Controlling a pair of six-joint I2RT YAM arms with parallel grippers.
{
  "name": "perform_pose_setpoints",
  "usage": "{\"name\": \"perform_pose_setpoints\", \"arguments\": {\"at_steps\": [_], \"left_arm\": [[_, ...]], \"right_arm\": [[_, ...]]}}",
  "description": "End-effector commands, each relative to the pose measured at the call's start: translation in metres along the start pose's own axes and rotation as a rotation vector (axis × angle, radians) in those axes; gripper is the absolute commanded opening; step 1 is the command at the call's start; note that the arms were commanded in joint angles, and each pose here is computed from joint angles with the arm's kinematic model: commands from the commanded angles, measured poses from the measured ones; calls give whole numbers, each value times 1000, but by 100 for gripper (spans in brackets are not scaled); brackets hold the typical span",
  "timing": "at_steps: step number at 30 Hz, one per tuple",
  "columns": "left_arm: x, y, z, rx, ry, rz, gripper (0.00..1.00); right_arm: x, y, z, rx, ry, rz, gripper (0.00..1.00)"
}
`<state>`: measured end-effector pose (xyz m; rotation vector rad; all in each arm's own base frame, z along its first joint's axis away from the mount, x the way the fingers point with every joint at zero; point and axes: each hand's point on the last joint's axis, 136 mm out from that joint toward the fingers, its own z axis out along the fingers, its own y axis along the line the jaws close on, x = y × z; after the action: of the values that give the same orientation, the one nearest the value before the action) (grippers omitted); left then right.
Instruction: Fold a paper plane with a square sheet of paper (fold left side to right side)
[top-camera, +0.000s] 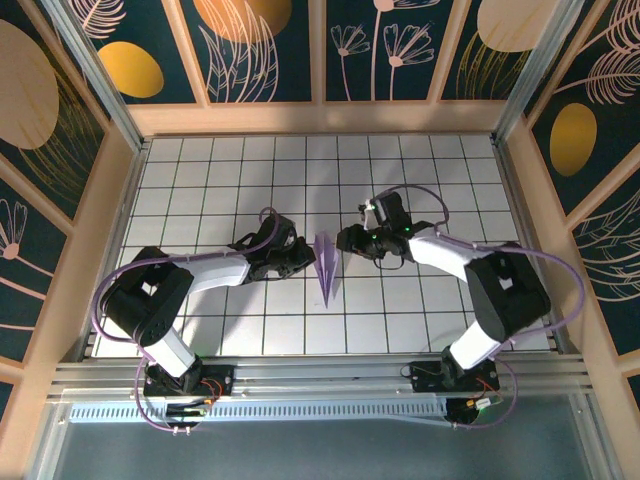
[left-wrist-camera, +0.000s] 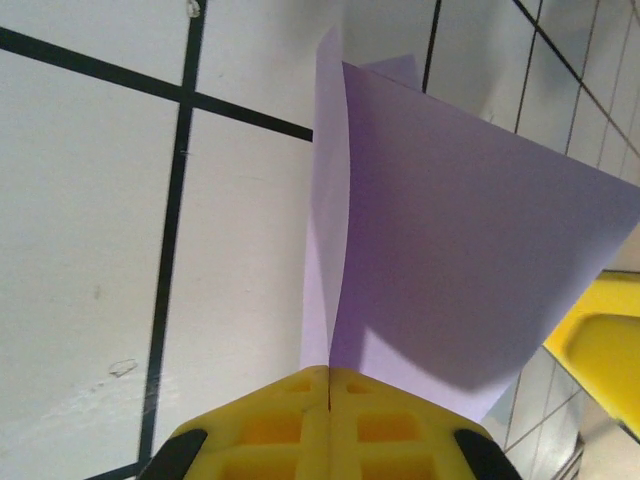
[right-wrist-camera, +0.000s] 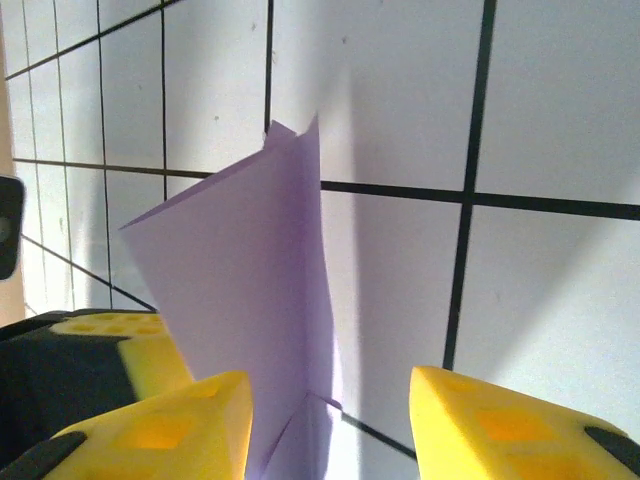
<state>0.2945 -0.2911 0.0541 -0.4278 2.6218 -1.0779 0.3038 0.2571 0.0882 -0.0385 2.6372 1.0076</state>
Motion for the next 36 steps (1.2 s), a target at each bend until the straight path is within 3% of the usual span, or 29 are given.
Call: {"name": "perform_pose_setpoints", "arguments": {"at_steps": [1,5,11,30,36], "left_arm": [[-2,-14,-1,46,-21,-40,0],[-2,-18,0,49,-43,-68,0],[0,-17,2,41,-43,-77,0],[2,-16,5,32,-33,-72,0],[3,-15,6,27,-29,-69,0]], "right_arm": [[15,-1,-25,101,28,-31,43],[44,21,-28,59,84,-35,39],[70,29,-9,68,140,-46,42],[81,22,26,161,184,-110,45],[76,16,27,213,172,-128,40]]}}
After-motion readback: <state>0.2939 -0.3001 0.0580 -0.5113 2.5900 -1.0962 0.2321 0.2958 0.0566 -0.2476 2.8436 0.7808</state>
